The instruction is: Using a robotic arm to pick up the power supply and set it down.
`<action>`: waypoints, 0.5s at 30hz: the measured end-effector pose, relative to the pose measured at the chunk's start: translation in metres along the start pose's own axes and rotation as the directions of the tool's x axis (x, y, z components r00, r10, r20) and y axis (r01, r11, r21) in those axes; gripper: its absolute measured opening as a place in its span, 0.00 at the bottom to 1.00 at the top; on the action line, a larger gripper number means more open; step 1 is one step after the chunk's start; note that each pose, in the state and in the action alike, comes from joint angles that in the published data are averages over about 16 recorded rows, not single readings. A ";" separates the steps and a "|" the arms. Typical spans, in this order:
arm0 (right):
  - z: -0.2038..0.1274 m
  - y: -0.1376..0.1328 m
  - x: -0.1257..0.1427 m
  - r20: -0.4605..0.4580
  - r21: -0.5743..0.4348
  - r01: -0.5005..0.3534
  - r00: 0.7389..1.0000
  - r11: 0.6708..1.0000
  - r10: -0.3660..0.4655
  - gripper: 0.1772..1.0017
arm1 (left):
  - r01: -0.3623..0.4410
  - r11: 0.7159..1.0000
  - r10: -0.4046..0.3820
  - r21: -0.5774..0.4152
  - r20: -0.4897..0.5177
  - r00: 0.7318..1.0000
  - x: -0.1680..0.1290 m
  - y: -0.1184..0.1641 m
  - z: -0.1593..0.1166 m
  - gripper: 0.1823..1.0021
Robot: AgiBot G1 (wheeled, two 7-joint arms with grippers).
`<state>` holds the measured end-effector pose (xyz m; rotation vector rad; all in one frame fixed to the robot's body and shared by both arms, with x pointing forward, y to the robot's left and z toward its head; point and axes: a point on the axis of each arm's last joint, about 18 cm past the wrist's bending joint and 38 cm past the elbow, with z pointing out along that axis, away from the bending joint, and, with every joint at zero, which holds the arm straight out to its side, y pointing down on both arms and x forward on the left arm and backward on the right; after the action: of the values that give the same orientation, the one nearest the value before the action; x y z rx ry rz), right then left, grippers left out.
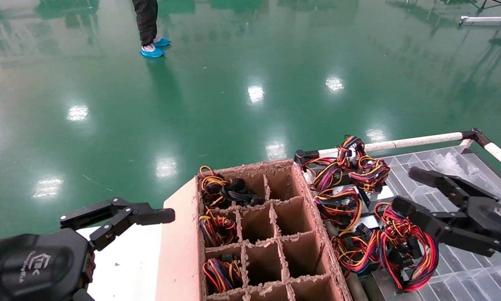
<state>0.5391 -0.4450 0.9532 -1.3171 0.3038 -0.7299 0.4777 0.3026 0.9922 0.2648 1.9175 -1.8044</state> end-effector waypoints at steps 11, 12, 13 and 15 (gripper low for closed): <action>0.032 -0.016 -0.033 0.159 -0.011 0.049 0.986 0.999 -0.047 1.00 | 0.000 1.000 0.000 0.000 0.000 1.000 0.000 0.000 0.000 1.00; 0.034 -0.018 -0.036 0.173 -0.013 0.055 0.984 0.998 -0.052 1.00 | 0.000 1.000 0.000 0.000 0.000 1.000 0.000 0.000 0.000 1.00; 0.037 -0.019 -0.040 0.187 -0.014 0.060 0.981 0.998 -0.057 1.00 | 0.000 1.000 0.000 0.000 0.000 1.000 0.000 0.000 0.000 1.00; 0.042 -0.022 -0.046 0.214 -0.016 0.072 0.975 0.997 -0.067 1.00 | 0.000 1.000 0.000 0.000 0.000 1.000 0.000 0.000 0.000 1.00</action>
<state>0.5226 -0.3852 0.9754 -1.4208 0.0943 -0.6376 0.4777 0.3026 0.9922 0.2648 1.9175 -1.8044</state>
